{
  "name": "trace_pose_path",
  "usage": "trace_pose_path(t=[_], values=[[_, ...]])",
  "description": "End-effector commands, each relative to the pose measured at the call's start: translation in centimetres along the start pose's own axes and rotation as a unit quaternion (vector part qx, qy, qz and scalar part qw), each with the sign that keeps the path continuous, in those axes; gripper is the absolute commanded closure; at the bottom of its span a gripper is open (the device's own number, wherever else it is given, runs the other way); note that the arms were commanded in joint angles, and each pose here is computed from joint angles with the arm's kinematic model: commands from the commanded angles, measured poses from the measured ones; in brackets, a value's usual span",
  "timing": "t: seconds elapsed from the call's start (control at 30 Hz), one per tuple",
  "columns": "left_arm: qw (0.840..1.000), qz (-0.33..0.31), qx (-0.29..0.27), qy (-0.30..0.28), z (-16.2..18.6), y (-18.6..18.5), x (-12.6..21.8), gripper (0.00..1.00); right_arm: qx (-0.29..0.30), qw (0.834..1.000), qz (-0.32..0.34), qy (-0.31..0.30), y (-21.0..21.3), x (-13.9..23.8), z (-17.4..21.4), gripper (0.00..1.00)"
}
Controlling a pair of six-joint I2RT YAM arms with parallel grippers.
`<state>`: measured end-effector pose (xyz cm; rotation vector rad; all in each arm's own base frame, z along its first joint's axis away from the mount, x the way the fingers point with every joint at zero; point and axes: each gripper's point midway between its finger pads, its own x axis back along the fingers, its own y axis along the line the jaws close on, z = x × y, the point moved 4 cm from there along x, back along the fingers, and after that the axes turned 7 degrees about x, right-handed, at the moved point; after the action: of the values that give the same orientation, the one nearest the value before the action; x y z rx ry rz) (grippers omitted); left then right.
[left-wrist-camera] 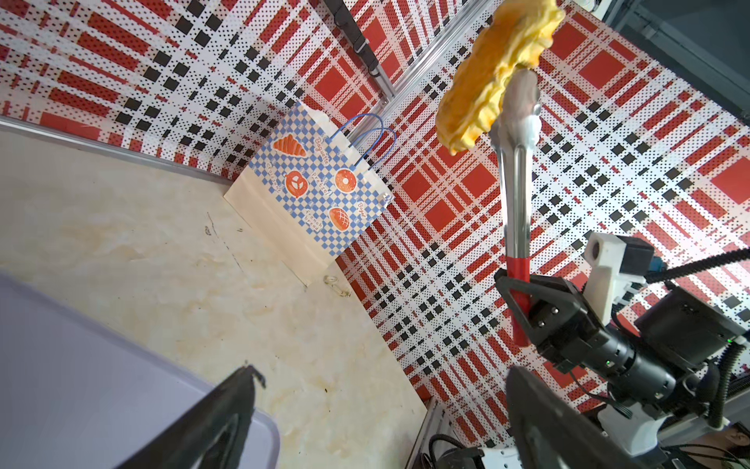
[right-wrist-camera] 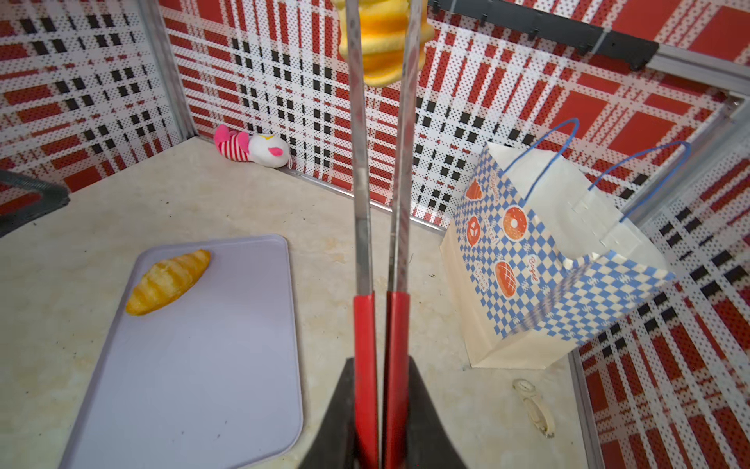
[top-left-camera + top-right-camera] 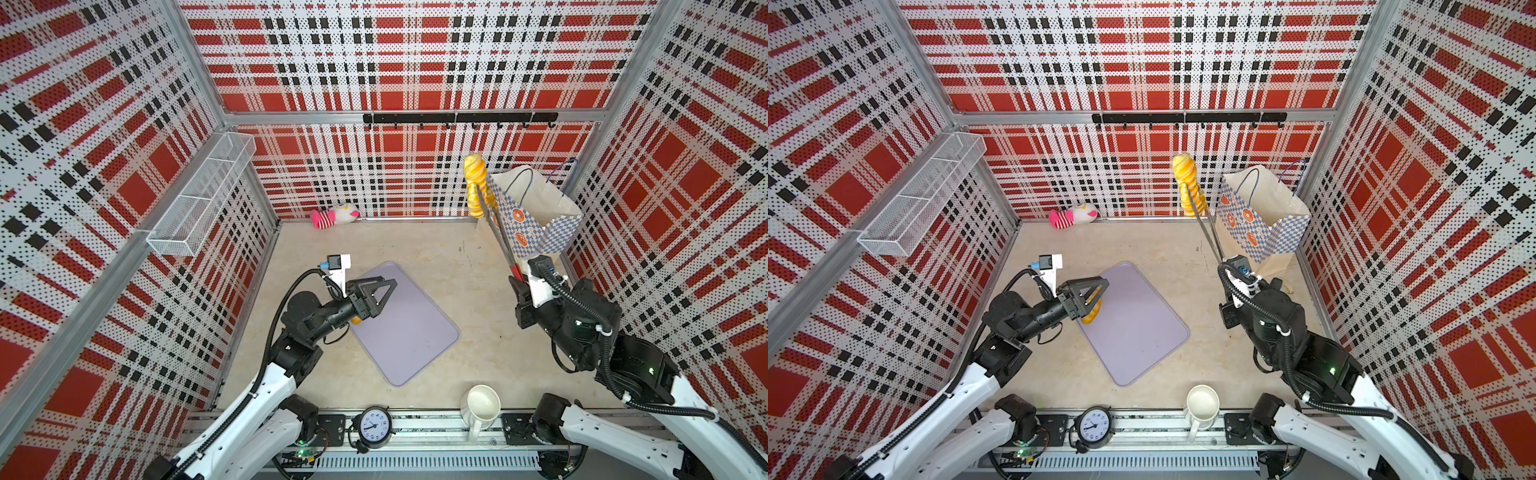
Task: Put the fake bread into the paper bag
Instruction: 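Carry the spiral bun in the tongs over the paper bag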
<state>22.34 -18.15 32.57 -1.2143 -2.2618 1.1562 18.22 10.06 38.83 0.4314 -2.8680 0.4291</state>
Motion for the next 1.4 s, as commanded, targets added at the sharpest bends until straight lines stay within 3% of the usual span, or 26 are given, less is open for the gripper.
trace_pose_path(t=[0.0, 0.3, 0.67, 1.13, 1.37], values=[[0.999, 0.025, -0.031, -0.022, -1.0, -1.3, -1.0, 0.02, -0.067, 0.997, 0.038, 0.003, -1.9, 1.0, -0.9, 0.90], [0.998, 0.050, -0.047, 0.005, 0.1, -1.7, -4.3, 0.02, -0.074, 0.995, 0.072, 0.013, -4.3, 1.1, -2.7, 0.90], [0.996, 0.062, -0.068, 0.003, 0.1, -2.3, -4.3, 0.02, -0.076, 0.994, 0.078, 0.017, -7.2, 0.0, -5.6, 0.90], [0.993, 0.084, -0.080, 0.013, 0.3, -2.0, -5.7, 0.02, -0.155, 0.984, 0.088, -0.001, -12.5, -3.4, -2.6, 0.90], [0.993, 0.081, -0.087, 0.019, 0.4, -1.1, -6.7, 0.02, -0.170, 0.979, 0.106, 0.022, -14.2, -6.6, -0.5, 0.90]])
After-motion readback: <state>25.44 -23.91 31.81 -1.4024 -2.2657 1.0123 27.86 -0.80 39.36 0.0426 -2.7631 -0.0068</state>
